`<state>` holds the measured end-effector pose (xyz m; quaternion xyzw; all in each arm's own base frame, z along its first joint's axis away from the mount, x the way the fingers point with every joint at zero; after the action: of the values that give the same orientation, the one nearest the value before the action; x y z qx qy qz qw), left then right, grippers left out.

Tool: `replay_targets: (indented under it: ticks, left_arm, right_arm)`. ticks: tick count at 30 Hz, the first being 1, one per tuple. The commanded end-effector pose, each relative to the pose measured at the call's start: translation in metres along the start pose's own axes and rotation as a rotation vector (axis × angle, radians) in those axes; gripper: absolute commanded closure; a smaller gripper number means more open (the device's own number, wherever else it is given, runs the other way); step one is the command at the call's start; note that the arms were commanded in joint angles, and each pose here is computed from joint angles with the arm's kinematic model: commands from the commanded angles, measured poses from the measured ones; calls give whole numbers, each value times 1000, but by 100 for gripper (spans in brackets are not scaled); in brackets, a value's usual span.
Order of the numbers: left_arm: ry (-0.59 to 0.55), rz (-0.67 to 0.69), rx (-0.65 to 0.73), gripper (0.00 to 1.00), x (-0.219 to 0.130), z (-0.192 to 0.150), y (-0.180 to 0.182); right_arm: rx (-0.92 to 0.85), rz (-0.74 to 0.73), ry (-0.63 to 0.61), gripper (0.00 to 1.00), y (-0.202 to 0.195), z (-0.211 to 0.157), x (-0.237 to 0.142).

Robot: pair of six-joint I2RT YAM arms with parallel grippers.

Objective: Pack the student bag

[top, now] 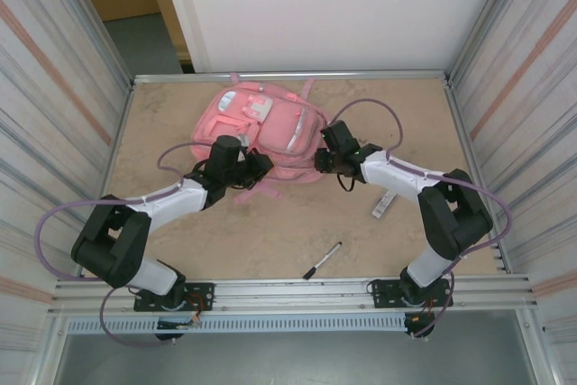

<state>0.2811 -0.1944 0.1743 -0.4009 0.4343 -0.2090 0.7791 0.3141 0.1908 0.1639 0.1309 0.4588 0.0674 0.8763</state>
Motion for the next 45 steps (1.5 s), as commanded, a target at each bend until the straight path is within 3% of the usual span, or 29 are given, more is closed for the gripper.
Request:
replay_targets:
  ticks: [1, 12, 15, 17, 19, 26, 45]
  left_arm:
    - [2, -73, 37, 100, -11, 3, -16]
    - [-8, -62, 34, 100, -18, 13, -14]
    - [-6, -62, 28, 100, -21, 14, -16]
    - [8, -67, 31, 100, -22, 16, -19]
    - [36, -68, 37, 100, -24, 18, -21]
    - [23, -52, 18, 100, -38, 22, -16]
    - [38, -91, 0, 100, -42, 19, -17]
  right_arm:
    - [-83, 80, -34, 71, 6, 11, -18]
    - [-207, 262, 2, 64, 3, 10, -37]
    - [-333, 372, 34, 61, 5, 15, -37]
    - [-489, 537, 69, 58, 4, 18, -39]
    - [-632, 612, 72, 57, -1, 22, -37]
    - [-994, 595, 81, 58, -8, 14, -21]
    - [-1166, 595, 9, 68, 1, -4, 21]
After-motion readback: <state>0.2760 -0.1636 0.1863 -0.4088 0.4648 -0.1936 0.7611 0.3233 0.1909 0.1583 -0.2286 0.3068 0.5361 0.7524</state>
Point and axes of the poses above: each hand's point on the last joint's axis, 136 mm out from that joint toward the fingers, its own x axis out along the fingers, its own y axis along the line the jaws close on, z = x × y, the point moved 9 cm from there along -x, back along the fingers, and after that the axes turned 7 degrees about x, right-handed, at the moved point
